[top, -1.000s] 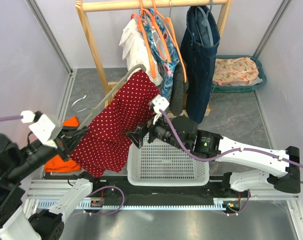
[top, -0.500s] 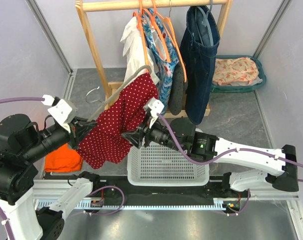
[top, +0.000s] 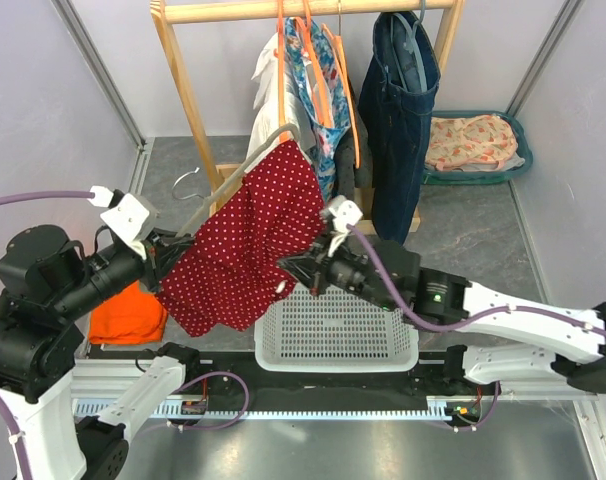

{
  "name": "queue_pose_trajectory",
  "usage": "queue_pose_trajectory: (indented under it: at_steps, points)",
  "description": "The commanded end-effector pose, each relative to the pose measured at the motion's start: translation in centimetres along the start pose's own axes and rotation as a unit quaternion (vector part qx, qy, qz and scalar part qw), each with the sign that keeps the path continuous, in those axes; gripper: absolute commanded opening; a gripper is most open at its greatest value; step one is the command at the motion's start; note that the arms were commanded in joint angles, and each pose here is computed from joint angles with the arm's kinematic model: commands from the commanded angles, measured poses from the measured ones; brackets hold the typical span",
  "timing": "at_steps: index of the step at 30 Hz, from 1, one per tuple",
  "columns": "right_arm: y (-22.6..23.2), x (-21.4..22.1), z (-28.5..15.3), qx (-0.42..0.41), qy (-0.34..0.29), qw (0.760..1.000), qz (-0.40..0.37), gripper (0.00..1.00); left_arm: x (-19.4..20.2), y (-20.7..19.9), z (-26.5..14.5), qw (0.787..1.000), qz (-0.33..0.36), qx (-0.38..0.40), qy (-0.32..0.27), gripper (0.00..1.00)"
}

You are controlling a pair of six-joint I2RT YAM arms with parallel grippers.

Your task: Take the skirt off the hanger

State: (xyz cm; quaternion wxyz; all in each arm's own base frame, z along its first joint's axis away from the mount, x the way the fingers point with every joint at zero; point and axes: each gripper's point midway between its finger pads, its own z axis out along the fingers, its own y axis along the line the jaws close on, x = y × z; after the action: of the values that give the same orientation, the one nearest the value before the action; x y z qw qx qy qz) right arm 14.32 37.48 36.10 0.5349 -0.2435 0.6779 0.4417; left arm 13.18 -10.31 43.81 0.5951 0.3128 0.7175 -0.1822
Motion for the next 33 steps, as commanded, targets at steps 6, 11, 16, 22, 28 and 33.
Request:
queue_pose_trajectory:
  at_steps: [6, 11, 16, 22, 28, 33]
  points:
    - [0.7, -6.6, -10.5, -0.036, -0.056, 0.994, 0.087, 0.00, -1.8, 3.2, 1.9, 0.998, 0.012, -0.059, -0.033, 0.06]
    - [3.2, -15.4, -19.3, -0.132, -0.171, 0.969, 0.122, 0.00, -1.8, 3.4, 2.6, 0.998, 0.007, -0.057, -0.030, 0.06]
    - [3.8, -20.1, -24.4, -0.173, -0.250, 0.942, 0.141, 0.03, -1.8, 3.6, 2.8, 0.998, 0.004, -0.059, -0.029, 0.06]
    - [3.9, -19.1, -21.8, -0.144, -0.202, 0.960, 0.126, 0.00, -1.8, 4.0, 2.7, 0.997, 0.008, -0.070, -0.028, 0.06]
    - [3.1, -25.7, -30.8, -0.174, -0.334, 0.918, 0.127, 0.00, -1.0, 4.4, 2.8, 0.996, 0.016, -0.081, -0.019, 0.05]
    - [-0.2, -18.7, -22.0, -0.046, -0.224, 0.969, 0.090, 0.53, -1.6, 3.9, 2.9, 0.997, 0.006, -0.066, -0.028, 0.05]
